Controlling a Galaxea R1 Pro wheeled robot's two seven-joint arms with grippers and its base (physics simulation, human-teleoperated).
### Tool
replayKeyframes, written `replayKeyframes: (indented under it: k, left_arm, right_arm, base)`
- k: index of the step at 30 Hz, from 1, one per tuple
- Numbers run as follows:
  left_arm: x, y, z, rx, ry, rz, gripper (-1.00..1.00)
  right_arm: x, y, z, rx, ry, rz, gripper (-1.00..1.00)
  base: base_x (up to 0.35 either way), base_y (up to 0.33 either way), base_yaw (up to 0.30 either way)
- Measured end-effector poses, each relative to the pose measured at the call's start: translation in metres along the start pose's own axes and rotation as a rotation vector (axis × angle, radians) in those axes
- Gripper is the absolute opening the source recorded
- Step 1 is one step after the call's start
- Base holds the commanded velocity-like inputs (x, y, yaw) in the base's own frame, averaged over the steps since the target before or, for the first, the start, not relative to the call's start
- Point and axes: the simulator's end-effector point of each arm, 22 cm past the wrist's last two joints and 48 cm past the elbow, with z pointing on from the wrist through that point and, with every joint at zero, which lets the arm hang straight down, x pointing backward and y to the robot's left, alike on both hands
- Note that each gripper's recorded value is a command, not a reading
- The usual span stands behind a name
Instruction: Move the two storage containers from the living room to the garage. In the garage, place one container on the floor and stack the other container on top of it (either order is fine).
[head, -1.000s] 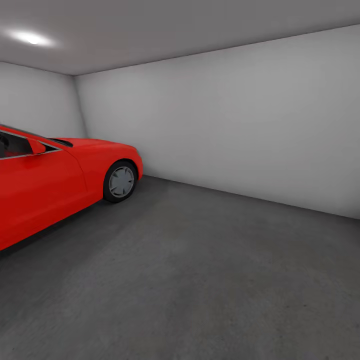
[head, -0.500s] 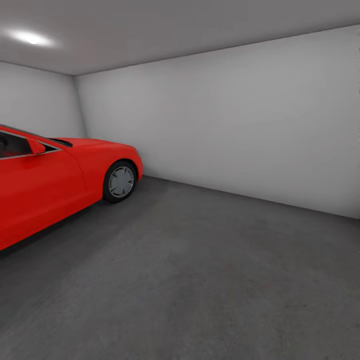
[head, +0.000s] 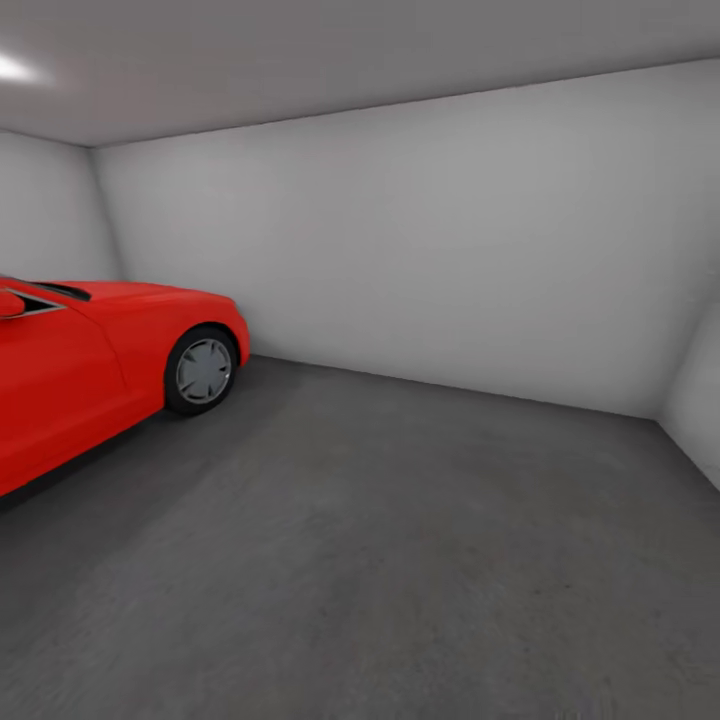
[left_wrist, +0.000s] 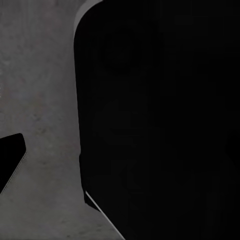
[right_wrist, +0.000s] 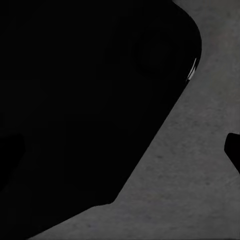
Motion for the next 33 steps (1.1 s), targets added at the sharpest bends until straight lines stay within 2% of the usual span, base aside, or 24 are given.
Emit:
replayKeyframes:
  k: [33]
  left_arm:
    - [-0.0053, 0.0, -0.0001, 0.0, -0.014, 0.0, 1.0]
  right_arm:
    - [-0.0042, -0.0017, 0.0, 0.003, -0.01, 0.0, 1.0]
  base:
    - [0.0, 0.0, -0.264]
